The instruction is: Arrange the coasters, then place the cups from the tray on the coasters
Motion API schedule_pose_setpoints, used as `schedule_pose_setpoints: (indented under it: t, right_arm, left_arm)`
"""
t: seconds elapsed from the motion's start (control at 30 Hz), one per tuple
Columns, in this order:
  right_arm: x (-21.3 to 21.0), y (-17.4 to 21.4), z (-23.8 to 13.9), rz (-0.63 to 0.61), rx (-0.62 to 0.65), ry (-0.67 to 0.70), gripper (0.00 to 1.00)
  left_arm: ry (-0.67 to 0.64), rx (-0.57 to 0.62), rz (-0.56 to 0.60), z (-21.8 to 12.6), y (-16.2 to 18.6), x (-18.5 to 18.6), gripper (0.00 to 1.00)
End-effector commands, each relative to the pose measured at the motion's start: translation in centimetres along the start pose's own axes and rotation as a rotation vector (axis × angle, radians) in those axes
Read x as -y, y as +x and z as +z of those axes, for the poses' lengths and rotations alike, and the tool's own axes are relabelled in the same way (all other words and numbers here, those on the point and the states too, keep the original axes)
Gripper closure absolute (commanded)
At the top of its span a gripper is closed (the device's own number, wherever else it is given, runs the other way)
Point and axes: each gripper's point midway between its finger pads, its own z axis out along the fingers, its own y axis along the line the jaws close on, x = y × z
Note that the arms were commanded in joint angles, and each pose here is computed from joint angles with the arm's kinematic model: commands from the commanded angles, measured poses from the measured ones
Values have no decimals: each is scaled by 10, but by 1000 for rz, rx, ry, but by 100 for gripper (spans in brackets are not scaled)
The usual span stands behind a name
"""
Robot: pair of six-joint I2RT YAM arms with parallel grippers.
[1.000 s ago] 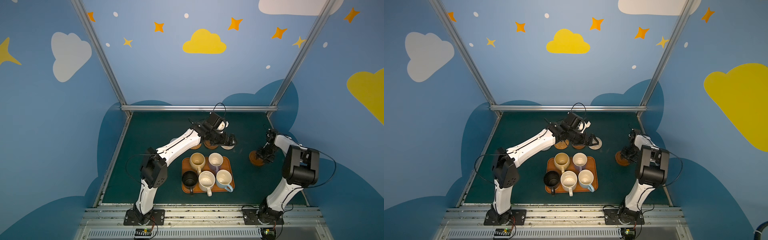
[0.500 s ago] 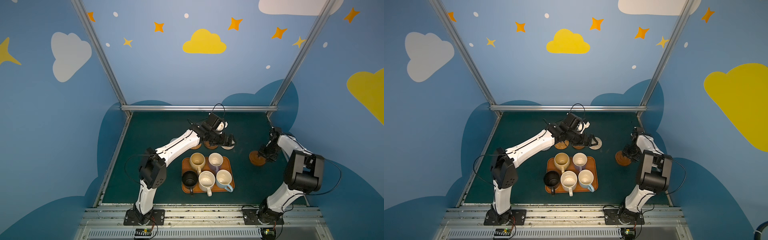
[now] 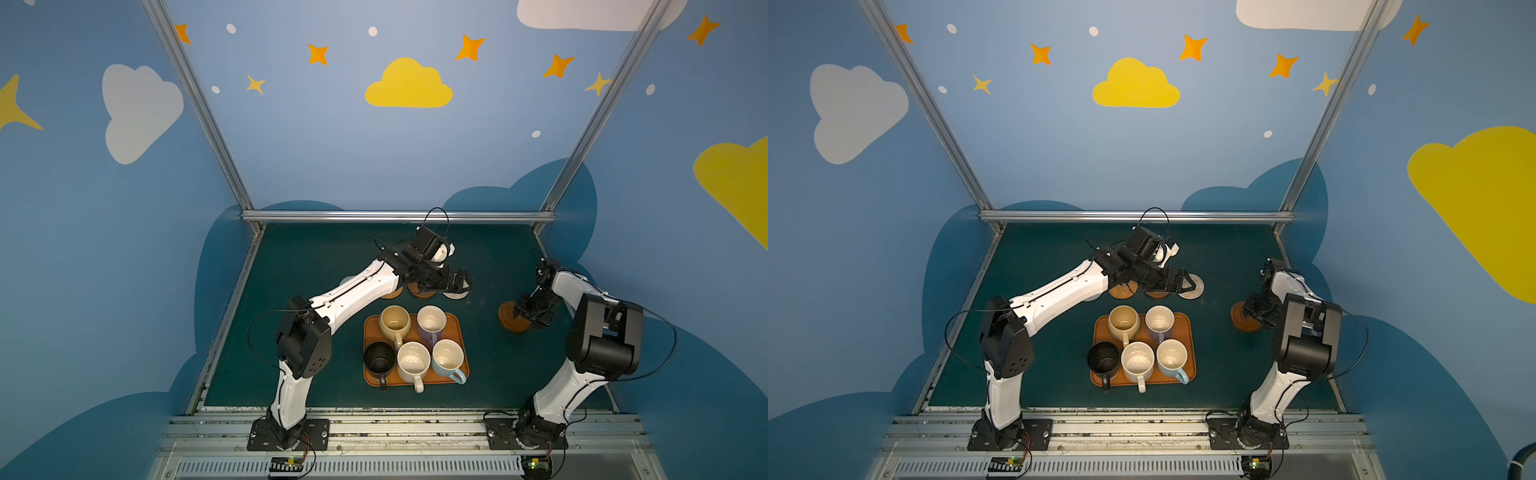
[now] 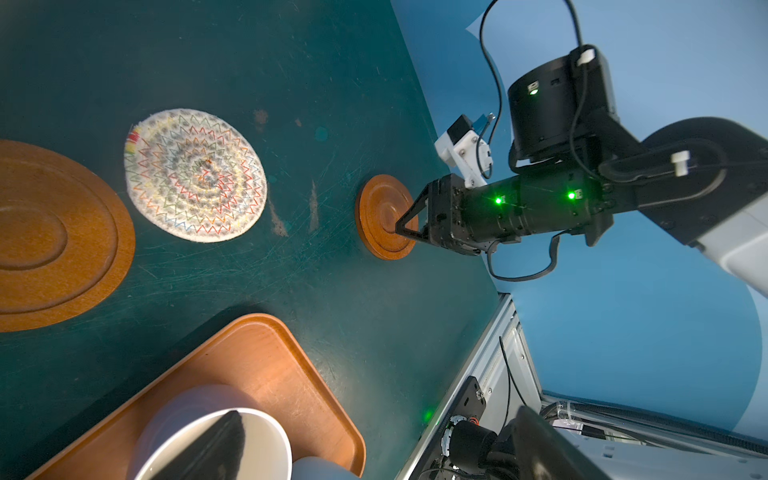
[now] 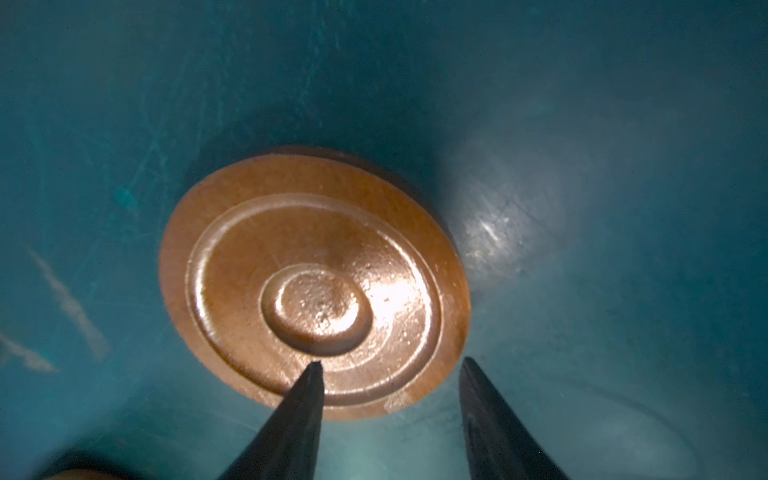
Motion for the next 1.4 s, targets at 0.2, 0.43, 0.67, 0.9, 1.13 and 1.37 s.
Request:
schedule_pose_setpoints:
  t: [0.2,0.43,0.67,0.9,1.13,1.37]
  right_arm:
    - [-4,-4,14,24,-27,-2,57]
    - [-12,-4,19,8,-47,27,59]
    - [-2,1,10,-7,-23,30,50]
    - [-5,-4,-23,-7,61,-21,46]
    - [2,2,-10,13,-1,7,39]
    - [7,8,5,23,-38,27,38]
  left_arm:
    - [14,41,13,-15,-8,9,0]
    - [12,39,9,-15,-8,7,0]
    - [10,47,10,-20,-9,5,0]
    - [19,59,6,-22,-10,4,0]
    - [30,68,-3,-26,-11,0,0]
    - [39,72,-2,-29,-10,-1,0]
